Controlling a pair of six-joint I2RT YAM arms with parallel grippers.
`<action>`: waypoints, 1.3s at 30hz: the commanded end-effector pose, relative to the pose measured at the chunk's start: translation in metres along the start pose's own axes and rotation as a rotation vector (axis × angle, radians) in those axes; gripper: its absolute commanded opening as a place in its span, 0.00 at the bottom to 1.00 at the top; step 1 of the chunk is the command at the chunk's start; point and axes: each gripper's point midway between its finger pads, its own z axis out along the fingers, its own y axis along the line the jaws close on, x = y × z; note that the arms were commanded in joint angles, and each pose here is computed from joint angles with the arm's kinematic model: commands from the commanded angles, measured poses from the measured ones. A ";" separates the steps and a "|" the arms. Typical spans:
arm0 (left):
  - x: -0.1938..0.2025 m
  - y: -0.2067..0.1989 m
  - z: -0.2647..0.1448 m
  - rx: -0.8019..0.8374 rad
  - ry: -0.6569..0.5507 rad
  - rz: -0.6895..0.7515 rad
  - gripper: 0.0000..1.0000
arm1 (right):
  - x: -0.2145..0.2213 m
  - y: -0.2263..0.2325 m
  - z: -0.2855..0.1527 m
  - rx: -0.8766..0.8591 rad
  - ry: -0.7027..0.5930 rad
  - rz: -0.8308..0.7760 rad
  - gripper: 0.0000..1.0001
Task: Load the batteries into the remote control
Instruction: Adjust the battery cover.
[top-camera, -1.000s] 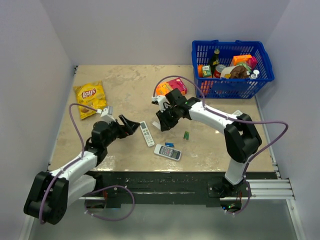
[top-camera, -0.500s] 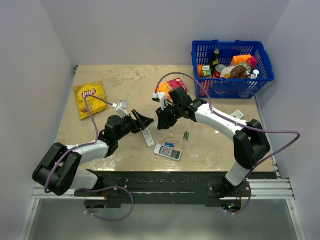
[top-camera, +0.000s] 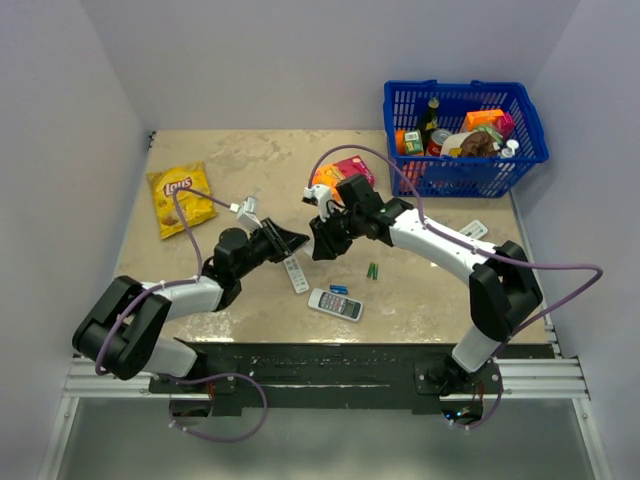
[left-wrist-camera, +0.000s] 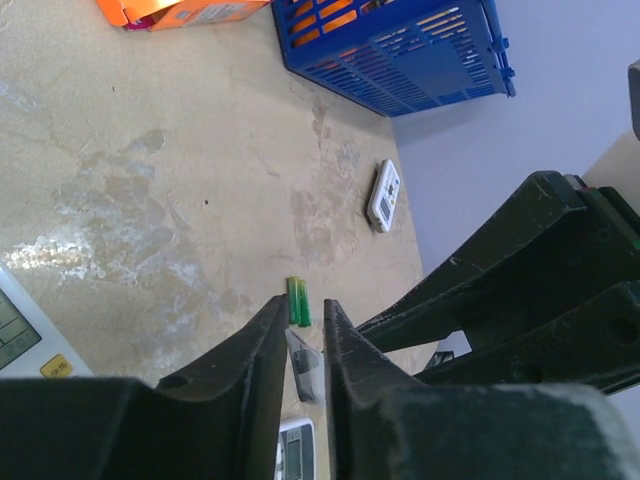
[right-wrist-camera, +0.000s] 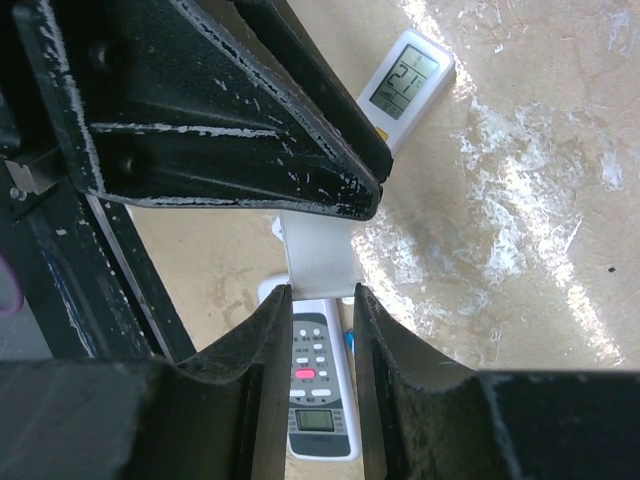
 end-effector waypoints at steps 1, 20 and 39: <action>-0.014 -0.032 0.002 0.102 -0.038 0.021 0.16 | -0.018 0.010 -0.010 -0.024 -0.067 -0.020 0.04; -0.016 -0.118 -0.060 0.490 -0.071 0.426 0.00 | -0.033 0.080 -0.087 -0.318 -0.314 -0.089 0.59; -0.004 -0.197 -0.094 0.743 -0.063 0.496 0.03 | -0.044 0.135 -0.123 -0.541 -0.469 -0.226 0.47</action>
